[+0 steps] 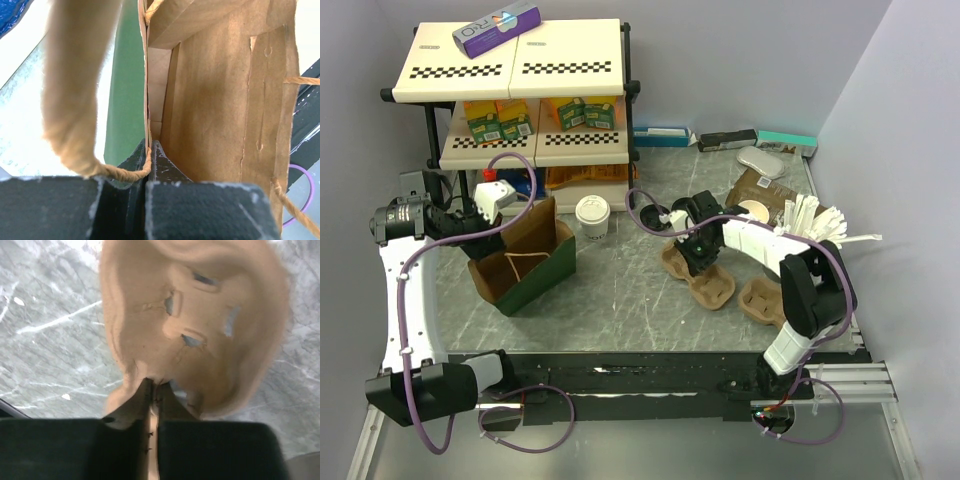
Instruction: Pack the takeout coffee
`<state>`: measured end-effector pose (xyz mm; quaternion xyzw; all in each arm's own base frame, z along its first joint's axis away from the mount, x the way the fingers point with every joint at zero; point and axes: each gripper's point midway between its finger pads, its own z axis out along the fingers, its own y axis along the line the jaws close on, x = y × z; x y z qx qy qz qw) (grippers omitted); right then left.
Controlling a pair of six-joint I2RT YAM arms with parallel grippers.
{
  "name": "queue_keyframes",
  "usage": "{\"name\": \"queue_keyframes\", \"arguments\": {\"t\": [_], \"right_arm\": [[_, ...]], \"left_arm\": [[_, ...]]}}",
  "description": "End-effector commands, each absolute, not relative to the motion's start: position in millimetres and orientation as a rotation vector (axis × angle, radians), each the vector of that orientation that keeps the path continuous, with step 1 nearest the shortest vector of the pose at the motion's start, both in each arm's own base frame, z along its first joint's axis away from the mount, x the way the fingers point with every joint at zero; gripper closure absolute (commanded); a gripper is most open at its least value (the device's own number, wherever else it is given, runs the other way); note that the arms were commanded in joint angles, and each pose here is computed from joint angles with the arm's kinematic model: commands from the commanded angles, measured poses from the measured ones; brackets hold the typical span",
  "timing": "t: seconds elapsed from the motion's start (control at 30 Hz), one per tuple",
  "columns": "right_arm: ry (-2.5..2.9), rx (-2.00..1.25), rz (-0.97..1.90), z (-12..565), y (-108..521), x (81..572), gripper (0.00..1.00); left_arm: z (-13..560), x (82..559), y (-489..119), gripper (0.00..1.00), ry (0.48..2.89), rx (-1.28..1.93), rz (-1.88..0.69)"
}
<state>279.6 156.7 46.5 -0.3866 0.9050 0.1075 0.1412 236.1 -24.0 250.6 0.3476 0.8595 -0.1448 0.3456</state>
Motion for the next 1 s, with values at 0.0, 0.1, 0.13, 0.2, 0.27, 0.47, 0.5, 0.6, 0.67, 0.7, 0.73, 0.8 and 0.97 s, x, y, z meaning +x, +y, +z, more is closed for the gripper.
{"name": "queue_keyframes", "arguments": {"t": [0.0, 0.1, 0.13, 0.2, 0.27, 0.47, 0.5, 0.6, 0.67, 0.7, 0.73, 0.8, 0.97], "right_arm": [[2.548, -1.150, 0.311, 73, 157, 275, 1.00], [2.423, -1.159, 0.351, 109, 163, 276, 1.00], [2.335, -1.162, 0.366, 131, 167, 275, 1.00], [2.259, -1.162, 0.384, 151, 170, 275, 1.00], [2.210, -1.157, 0.397, 171, 174, 277, 1.00], [2.332, -1.175, 0.467, 144, 178, 269, 1.00], [2.346, -1.180, 0.466, 137, 177, 268, 1.00], [2.378, -1.235, 0.500, 121, 176, 257, 1.00], [2.350, -1.290, 0.567, 118, 182, 251, 1.00], [2.345, -1.312, 0.587, 115, 182, 247, 1.00], [2.335, -1.328, 0.604, 115, 184, 245, 1.00], [2.324, -1.361, 0.637, 112, 186, 241, 1.00], [2.273, -1.458, 0.666, 102, 186, 235, 1.00]], "left_arm": [[247, 229, -29, 0.99, 2.243, 0.906, -0.421], [252, 223, -32, 0.99, 2.223, 0.914, -0.420], [253, 221, -33, 0.99, 2.212, 0.923, -0.416], [251, 215, -36, 0.99, 2.187, 0.950, -0.408], [247, 213, -38, 0.99, 2.192, 0.958, -0.426], [251, 222, -44, 0.99, 2.185, 0.929, -0.500], [252, 223, -45, 0.99, 2.181, 0.928, -0.503], [251, 223, -45, 0.99, 2.177, 0.951, -0.493], [246, 219, -46, 0.99, 2.191, 0.957, -0.500], [244, 218, -45, 0.99, 2.193, 0.962, -0.495], [242, 216, -45, 0.99, 2.192, 0.974, -0.488], [242, 215, -45, 0.99, 2.183, 0.989, -0.483], [248, 220, -52, 0.99, 2.144, 0.982, -0.526]]}}
